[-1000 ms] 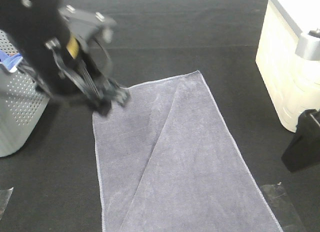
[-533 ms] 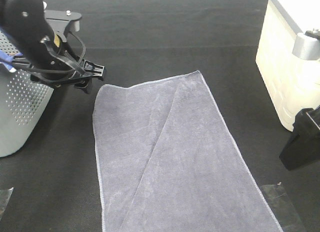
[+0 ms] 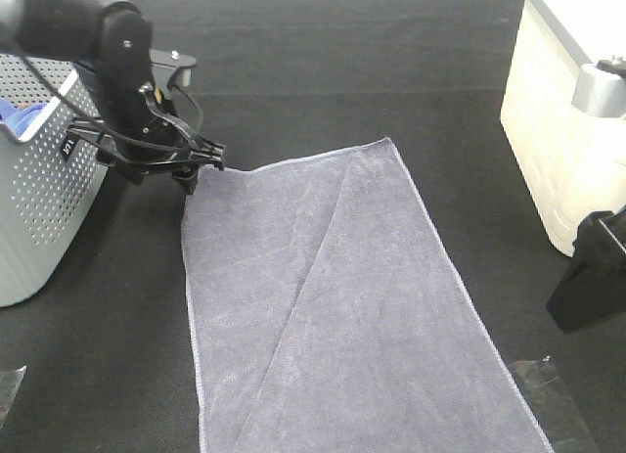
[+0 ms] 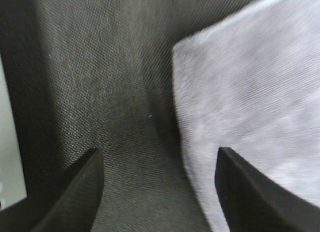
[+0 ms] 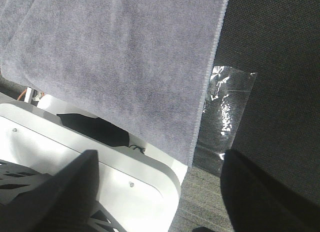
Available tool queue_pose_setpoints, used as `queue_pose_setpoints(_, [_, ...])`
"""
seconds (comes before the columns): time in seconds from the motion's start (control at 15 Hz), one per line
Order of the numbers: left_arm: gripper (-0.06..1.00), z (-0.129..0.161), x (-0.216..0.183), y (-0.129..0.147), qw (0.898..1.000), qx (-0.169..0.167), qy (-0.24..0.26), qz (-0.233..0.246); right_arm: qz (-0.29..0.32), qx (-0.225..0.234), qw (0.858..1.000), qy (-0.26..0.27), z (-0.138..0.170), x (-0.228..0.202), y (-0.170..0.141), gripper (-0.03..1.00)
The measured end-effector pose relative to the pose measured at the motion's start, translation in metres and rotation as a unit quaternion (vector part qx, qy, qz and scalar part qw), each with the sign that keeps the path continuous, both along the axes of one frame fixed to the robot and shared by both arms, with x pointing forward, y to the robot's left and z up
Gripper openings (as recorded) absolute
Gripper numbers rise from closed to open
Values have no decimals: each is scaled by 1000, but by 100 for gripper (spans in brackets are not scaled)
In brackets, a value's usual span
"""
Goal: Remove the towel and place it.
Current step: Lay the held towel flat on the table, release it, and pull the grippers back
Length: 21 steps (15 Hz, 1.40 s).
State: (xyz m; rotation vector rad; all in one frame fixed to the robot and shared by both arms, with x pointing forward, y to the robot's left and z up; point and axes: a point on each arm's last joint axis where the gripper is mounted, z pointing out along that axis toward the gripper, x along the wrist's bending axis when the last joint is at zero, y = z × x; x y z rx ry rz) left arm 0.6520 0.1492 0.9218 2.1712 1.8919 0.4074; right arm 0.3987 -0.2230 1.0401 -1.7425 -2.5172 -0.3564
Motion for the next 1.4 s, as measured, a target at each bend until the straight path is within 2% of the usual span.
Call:
queue_pose_setpoints(0.4, [62, -19, 13, -4, 999, 19, 33, 2, 2, -5, 1000, -2, 0, 0, -1, 66])
queue_pose_setpoints(0.73, [58, -35, 22, 19, 998, 9, 48, 35, 2, -7, 1000, -2, 0, 0, -1, 66])
queue_pose_setpoints(1.07, [56, -32, 31, 13, 999, -32, 0, 23, 2, -9, 1000, -3, 0, 0, -1, 66])
queue_pose_setpoints(1.4, [56, -30, 35, 11, 999, -42, -27, 23, 0, -8, 1000, -3, 0, 0, -1, 66])
